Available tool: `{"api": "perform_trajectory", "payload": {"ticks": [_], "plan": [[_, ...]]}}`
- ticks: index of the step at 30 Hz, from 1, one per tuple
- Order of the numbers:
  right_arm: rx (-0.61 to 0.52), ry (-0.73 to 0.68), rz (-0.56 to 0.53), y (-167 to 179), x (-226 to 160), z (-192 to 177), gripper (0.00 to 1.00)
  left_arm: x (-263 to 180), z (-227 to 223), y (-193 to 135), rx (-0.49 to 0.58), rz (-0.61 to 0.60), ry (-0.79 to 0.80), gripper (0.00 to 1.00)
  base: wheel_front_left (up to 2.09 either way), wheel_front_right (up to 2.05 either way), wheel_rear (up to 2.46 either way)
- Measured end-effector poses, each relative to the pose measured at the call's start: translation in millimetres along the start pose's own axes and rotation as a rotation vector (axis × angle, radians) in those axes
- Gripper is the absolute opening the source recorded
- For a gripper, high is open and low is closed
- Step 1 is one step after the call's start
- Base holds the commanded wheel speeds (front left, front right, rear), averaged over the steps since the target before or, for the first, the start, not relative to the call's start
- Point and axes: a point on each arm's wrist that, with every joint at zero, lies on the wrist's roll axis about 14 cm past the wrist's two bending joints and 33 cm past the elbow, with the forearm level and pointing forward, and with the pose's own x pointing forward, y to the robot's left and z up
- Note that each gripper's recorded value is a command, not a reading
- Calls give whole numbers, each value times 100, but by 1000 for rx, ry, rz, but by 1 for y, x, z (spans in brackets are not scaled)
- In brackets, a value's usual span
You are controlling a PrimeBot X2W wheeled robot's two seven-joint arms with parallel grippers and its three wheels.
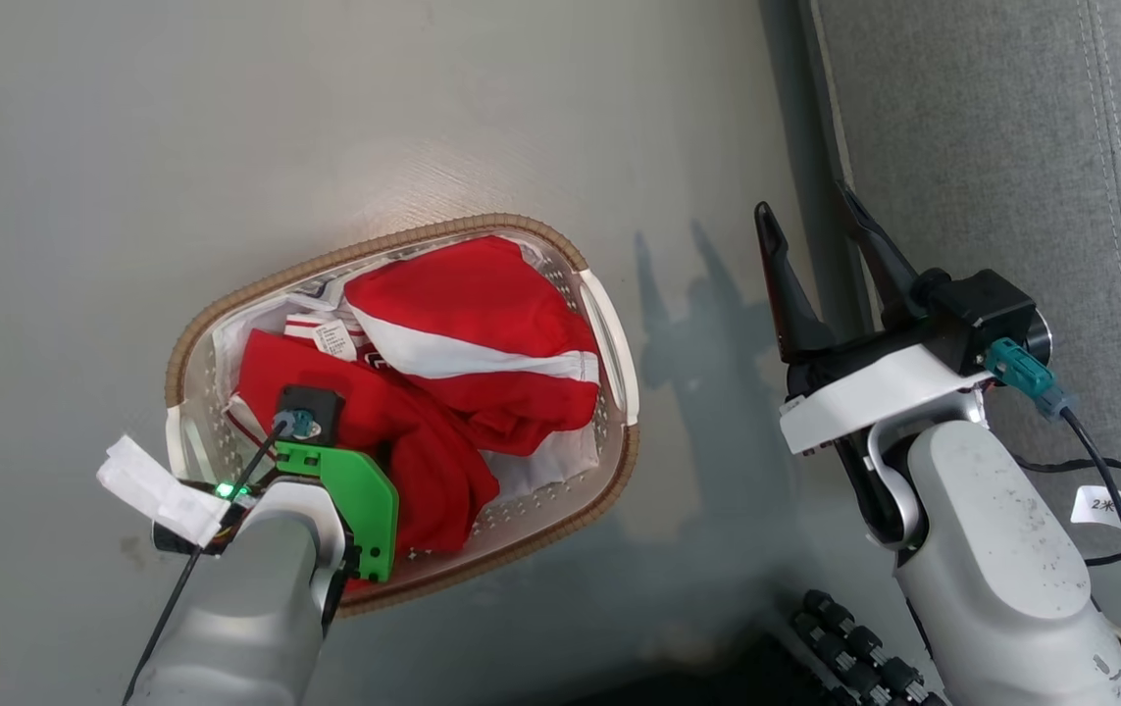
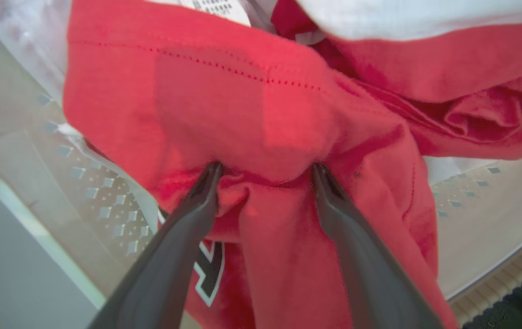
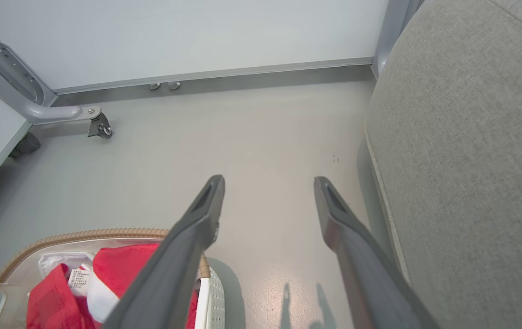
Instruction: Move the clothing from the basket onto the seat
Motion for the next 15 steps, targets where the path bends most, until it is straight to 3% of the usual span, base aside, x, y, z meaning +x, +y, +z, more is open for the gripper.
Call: {"api": "perform_trajectory", "payload": {"ticks": [15], "plan": [[26,39,-21,-10,6,-21,100,28,-7,4,72,-9,74,100,0,0,0]]}}
